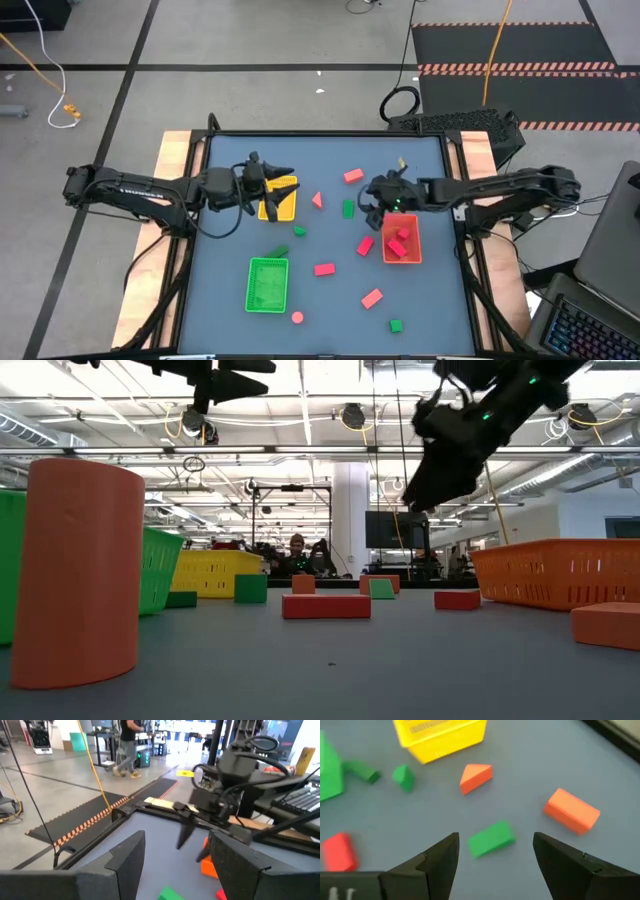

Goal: Sort & place blocks by color
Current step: Put the green block into the green bin

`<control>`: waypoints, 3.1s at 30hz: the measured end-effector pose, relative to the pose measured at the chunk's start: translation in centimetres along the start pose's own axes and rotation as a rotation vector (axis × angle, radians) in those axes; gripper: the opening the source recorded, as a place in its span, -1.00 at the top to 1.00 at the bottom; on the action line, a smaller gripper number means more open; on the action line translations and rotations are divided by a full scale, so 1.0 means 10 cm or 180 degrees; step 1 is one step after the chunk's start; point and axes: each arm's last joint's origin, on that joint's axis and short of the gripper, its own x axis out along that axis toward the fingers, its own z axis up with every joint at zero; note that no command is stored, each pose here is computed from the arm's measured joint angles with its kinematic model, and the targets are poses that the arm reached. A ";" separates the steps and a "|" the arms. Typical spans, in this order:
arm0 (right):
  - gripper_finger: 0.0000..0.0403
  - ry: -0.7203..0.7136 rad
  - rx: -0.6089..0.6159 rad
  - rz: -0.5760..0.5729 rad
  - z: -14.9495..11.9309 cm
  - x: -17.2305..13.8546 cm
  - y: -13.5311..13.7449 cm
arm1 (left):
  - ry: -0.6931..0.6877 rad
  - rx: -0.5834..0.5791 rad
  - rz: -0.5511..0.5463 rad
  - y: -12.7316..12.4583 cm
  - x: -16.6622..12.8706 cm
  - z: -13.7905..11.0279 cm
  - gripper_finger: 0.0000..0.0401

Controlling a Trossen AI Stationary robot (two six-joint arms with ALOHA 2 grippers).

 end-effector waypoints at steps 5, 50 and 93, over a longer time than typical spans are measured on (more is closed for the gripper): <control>-0.23 -0.0135 -0.0054 -0.0115 0.07 0.19 -0.11 | 0.0195 0.0064 0.0021 0.01 0.00 -0.06 -0.10; -0.23 -0.0448 -0.0313 0.0152 0.21 0.20 -0.18 | 0.3520 0.1434 -0.0519 -0.92 0.96 -0.94 -0.10; -0.23 -0.0413 -0.0232 0.0322 0.20 0.20 -0.16 | 0.3916 0.1409 -0.0464 -0.61 1.12 -1.46 0.41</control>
